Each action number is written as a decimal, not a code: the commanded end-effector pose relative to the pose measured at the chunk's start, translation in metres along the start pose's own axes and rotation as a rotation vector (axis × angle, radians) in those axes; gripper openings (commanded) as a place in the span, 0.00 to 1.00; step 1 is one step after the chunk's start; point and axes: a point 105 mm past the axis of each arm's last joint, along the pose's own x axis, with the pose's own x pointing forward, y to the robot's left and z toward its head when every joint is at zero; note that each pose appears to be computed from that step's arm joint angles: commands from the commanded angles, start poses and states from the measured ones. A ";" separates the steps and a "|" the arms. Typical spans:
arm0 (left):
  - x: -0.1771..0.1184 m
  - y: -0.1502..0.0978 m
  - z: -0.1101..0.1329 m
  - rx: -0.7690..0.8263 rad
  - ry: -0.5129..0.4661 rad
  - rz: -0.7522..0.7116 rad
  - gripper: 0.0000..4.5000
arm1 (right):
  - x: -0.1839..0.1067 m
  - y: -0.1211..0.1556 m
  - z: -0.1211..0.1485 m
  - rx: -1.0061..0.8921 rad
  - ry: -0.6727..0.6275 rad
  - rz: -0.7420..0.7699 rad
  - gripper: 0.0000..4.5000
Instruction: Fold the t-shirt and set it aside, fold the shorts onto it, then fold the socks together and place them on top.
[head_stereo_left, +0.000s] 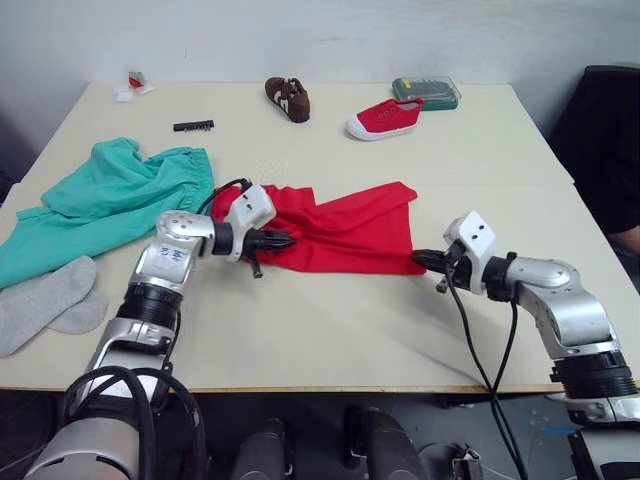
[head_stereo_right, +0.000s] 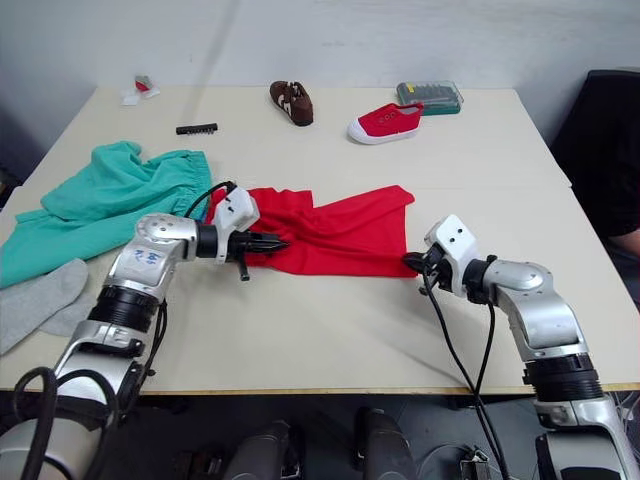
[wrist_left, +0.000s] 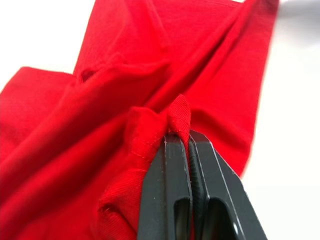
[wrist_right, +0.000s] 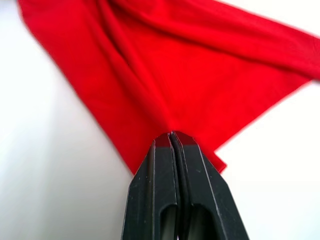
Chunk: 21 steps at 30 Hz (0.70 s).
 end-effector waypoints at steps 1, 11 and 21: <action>-0.034 -0.008 0.006 0.008 -0.004 -0.012 0.00 | -0.017 0.006 0.016 -0.085 -0.040 0.038 0.01; -0.089 -0.049 -0.022 -0.116 0.096 -0.063 0.00 | -0.038 0.043 0.008 -0.179 -0.038 0.146 0.01; -0.113 -0.087 -0.049 -0.210 0.182 -0.130 0.00 | -0.058 0.082 -0.017 -0.253 0.024 0.265 0.01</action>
